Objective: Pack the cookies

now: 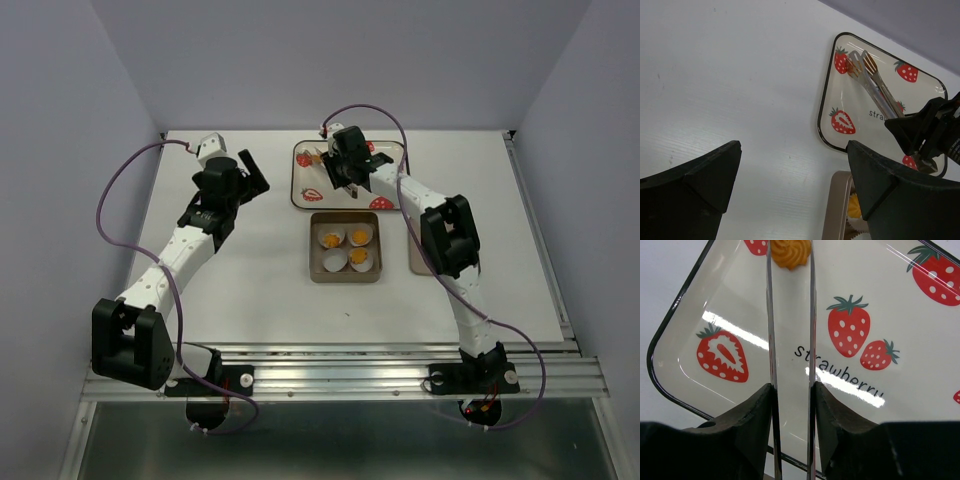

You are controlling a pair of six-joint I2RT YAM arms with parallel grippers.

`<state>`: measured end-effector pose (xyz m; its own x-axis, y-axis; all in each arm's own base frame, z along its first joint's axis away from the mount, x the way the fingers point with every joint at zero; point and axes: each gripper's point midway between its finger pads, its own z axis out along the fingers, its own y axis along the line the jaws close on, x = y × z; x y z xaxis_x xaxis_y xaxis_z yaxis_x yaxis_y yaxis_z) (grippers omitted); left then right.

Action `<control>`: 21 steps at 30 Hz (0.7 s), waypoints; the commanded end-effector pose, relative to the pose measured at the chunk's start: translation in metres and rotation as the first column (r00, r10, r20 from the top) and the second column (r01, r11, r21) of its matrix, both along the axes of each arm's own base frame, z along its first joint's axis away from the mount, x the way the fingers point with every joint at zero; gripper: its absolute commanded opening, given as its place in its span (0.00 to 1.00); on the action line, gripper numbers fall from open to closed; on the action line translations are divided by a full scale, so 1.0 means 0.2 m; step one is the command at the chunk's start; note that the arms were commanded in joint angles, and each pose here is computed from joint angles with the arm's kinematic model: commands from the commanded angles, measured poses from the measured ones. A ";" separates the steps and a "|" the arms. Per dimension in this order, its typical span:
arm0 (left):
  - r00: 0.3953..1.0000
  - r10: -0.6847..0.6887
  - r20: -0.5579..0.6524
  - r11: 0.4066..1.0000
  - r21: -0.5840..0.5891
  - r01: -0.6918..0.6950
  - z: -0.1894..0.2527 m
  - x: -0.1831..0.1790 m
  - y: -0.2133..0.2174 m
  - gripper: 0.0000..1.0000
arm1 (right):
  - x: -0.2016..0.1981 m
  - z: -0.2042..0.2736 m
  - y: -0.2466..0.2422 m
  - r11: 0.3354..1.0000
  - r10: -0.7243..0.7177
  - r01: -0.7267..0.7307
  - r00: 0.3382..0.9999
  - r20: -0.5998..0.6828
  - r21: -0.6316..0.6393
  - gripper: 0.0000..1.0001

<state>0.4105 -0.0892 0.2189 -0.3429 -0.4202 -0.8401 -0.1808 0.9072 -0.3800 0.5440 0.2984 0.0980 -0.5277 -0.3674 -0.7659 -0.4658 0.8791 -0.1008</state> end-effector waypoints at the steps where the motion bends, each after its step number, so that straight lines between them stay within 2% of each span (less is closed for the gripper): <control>1: 0.999 0.005 0.042 1.000 -0.014 -0.004 0.07 0.01 0.01 0.99 | 0.03 0.36 0.04 0.997 0.015 -0.024 0.993 0.119 0.075 0.37; 4: 0.999 -0.005 0.045 1.000 -0.022 0.006 0.07 0.01 0.00 0.99 | -0.02 0.43 0.01 0.996 0.020 -0.031 0.990 0.136 0.081 0.36; 6: 0.999 -0.016 0.043 0.999 -0.031 0.017 0.05 0.01 -0.02 0.99 | -0.09 0.59 -0.01 0.992 0.030 -0.052 0.983 0.181 0.117 0.35; 10: 0.998 -0.049 0.032 0.997 -0.055 0.051 0.01 0.01 -0.06 0.99 | -0.29 0.73 -0.08 0.980 0.054 -0.094 0.974 0.219 0.174 0.35; 14: 0.997 -0.067 0.027 0.995 -0.066 0.069 -0.01 0.01 -0.09 0.99 | -0.54 0.74 -0.17 0.967 0.057 -0.102 0.980 0.192 0.234 0.35; 15: 0.997 -0.070 0.027 0.995 -0.067 0.072 -0.01 0.01 -0.09 0.99 | -0.63 0.64 -0.18 0.969 0.063 -0.096 0.987 0.145 0.228 0.35; 16: 0.997 -0.073 0.027 0.995 -0.068 0.074 -0.01 0.01 -0.09 0.99 | -0.69 0.72 -0.22 0.964 0.059 -0.100 0.984 0.170 0.248 0.35; 18: 0.996 -0.079 0.028 0.994 -0.067 0.081 -0.01 0.01 -0.11 0.99 | -0.86 0.64 -0.20 0.958 0.083 -0.110 0.990 0.112 0.266 0.35; 21: 0.995 -0.088 0.036 0.993 -0.069 0.091 0.00 0.01 -0.12 0.99 | -1.08 0.68 -0.17 0.949 0.141 -0.164 0.984 0.105 0.268 0.35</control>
<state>0.4089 -0.1055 0.2088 -0.3820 -0.4416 -0.8118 -0.1271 0.8952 -0.4272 0.3736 0.2439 0.2364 -0.3960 -0.2102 -0.8939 -0.5297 0.8475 0.0354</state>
